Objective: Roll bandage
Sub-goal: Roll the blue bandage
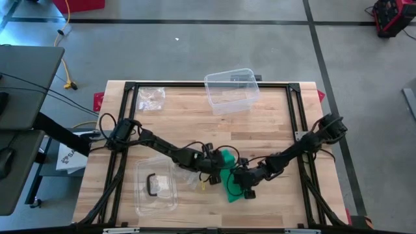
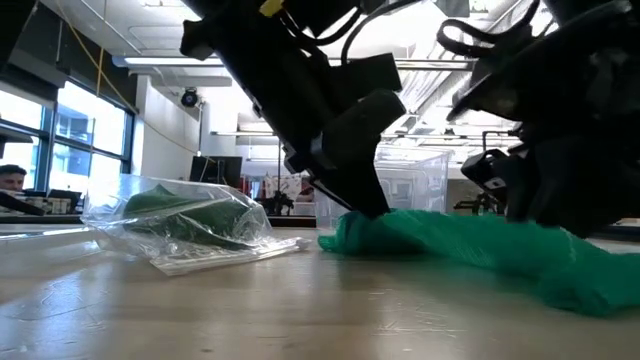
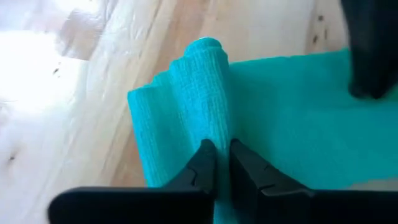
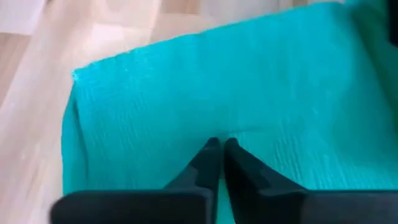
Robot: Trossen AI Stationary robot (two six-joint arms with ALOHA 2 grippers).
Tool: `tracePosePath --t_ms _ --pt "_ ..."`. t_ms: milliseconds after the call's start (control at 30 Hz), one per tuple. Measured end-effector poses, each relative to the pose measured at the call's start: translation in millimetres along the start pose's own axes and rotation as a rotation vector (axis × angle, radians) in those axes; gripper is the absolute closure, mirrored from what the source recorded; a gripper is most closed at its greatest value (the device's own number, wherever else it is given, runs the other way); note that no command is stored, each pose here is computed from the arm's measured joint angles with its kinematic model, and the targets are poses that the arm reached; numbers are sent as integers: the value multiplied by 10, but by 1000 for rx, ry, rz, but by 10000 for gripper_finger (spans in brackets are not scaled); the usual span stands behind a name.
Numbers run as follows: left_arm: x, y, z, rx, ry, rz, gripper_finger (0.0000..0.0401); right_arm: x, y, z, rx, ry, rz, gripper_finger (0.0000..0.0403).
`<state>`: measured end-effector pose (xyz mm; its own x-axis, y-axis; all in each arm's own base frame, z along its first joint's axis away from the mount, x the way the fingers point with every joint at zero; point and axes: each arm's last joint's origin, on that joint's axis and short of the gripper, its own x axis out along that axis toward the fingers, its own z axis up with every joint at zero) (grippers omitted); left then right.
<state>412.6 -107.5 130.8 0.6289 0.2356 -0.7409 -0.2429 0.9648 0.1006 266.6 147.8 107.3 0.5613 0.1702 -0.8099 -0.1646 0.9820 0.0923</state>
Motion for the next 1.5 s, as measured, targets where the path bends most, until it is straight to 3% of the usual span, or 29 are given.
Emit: tracePosePath --t_ms 200,333,533,767,900,1067,1500 --pt "-84 66 17 13 -7 105 385 83 178 -104 -5 8 13 398" --pt "-271 199 79 20 -4 232 390 52 365 -175 -46 36 133 400" --pt "-420 345 190 29 -26 299 390 -9 627 -309 -73 76 243 402" --pt "-424 368 241 12 -45 261 390 -92 897 -458 -143 79 328 402" --pt "-430 303 268 48 -35 113 390 -138 1009 -542 -182 111 389 403" --pt "-441 189 251 76 -34 -55 390 -143 1001 -575 -172 123 326 403" --pt "-318 184 -59 16 -73 -13 389 -87 766 -453 -4 102 160 403"
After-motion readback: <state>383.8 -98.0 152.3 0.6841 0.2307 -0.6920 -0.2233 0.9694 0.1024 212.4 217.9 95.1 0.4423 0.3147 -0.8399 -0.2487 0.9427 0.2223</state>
